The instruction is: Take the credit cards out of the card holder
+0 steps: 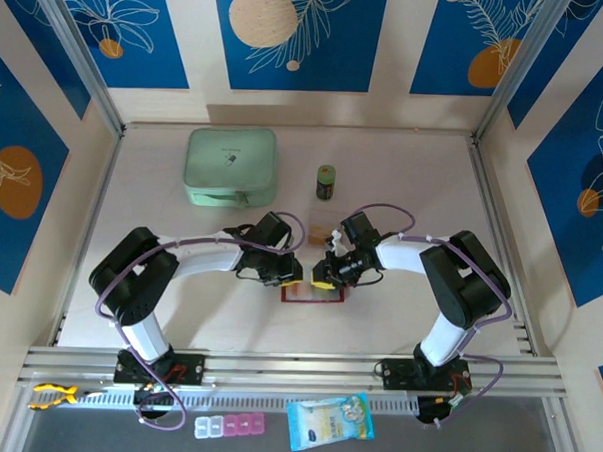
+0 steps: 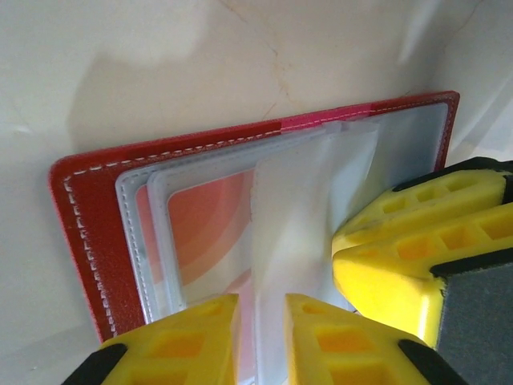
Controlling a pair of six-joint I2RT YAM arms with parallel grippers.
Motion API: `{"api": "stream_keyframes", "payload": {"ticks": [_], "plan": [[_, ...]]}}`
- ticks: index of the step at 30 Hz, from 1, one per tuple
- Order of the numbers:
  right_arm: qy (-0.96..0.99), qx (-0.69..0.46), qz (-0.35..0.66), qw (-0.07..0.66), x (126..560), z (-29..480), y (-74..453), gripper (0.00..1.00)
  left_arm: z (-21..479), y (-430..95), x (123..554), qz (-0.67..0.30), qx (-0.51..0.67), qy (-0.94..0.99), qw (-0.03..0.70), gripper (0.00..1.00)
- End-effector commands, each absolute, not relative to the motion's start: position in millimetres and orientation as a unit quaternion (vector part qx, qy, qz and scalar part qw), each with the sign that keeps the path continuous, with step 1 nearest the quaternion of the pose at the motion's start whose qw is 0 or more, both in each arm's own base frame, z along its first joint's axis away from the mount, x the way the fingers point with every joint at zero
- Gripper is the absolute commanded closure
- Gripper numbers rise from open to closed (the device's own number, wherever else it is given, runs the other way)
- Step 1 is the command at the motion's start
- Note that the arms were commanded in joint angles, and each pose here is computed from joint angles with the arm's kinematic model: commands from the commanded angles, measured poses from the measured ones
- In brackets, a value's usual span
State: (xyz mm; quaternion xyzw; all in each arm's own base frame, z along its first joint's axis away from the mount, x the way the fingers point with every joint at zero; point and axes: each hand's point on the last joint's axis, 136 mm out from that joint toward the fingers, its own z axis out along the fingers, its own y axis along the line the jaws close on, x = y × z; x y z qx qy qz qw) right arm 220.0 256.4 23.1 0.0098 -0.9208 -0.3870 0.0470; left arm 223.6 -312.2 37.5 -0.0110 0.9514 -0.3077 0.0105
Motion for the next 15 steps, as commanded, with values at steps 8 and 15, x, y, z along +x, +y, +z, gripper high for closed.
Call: {"api": "stream_keyframes", "payload": {"ticks": [8,15], "plan": [[-0.919,0.008,-0.389,0.055,212.5,25.9,253.3,0.81,34.4,-319.7,218.4,-0.325,-0.012,0.945,-0.005,0.83],[-0.919,0.012,-0.392,0.044,214.3,34.3,253.8,0.79,44.2,-322.9,221.0,-0.332,-0.01,0.943,0.002,0.84]]}}
